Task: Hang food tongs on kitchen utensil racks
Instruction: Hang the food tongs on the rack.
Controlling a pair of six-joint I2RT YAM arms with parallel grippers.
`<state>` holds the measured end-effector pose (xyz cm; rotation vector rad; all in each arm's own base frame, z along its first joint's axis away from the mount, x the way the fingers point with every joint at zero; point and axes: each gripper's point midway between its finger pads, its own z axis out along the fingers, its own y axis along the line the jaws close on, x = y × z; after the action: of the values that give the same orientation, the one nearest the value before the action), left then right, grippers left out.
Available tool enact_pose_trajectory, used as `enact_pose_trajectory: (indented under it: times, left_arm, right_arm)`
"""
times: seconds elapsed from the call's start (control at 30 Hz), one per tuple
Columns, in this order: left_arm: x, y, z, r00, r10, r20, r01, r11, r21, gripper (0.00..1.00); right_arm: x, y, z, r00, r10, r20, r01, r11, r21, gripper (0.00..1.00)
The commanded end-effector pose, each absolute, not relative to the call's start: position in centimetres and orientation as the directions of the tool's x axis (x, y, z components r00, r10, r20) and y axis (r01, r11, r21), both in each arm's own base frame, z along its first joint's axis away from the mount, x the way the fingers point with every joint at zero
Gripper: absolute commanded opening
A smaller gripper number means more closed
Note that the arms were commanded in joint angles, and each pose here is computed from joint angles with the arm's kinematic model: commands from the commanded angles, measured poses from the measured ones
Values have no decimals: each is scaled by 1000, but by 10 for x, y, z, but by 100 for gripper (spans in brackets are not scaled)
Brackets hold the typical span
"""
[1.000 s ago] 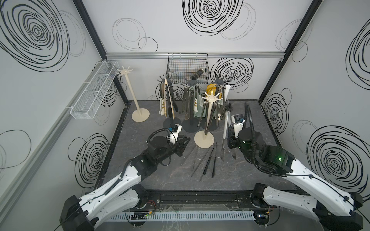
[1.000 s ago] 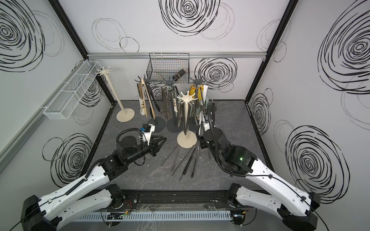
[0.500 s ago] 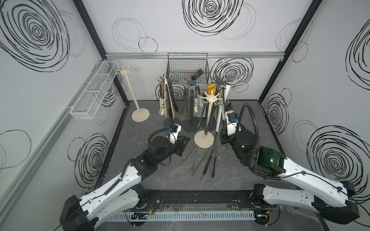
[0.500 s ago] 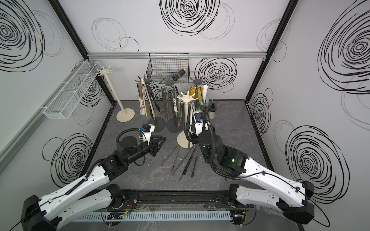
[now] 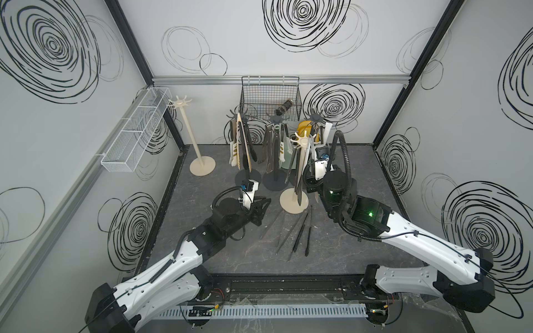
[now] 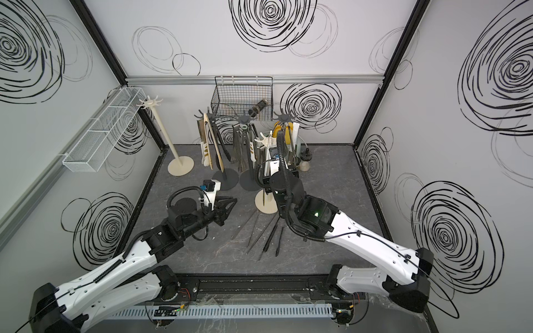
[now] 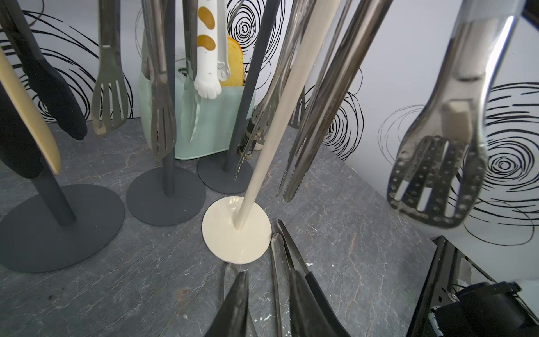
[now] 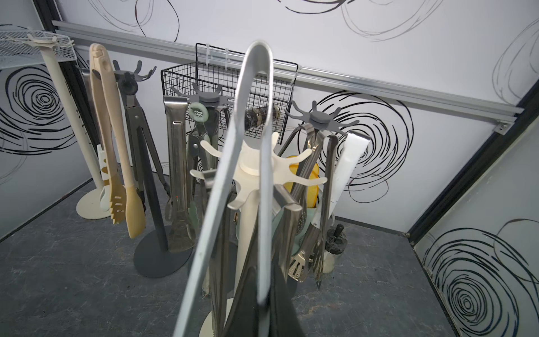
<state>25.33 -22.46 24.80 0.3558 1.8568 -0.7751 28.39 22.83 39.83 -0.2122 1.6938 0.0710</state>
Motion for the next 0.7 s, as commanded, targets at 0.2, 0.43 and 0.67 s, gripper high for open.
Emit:
enact_pose_trajectory:
  times: [0.2,0.43,0.67]
  left_arm:
    - [253,-221,256,-385,-133,-913,568,746,-348,28]
    - [253,-221,253,-387,-130,-913,572,742,-348,28]
    - [252,-223,253,-387,-130,-913,582,733,-351,28]
  right_arm:
    - [296,234,413,-106,-26,-994,-187,982,-6,0]
    - [306,232,397,-137,-29,-990,-173,985,-5,0]
    - [312,236,376,-174,-37,-984,-179,984,-6,0]
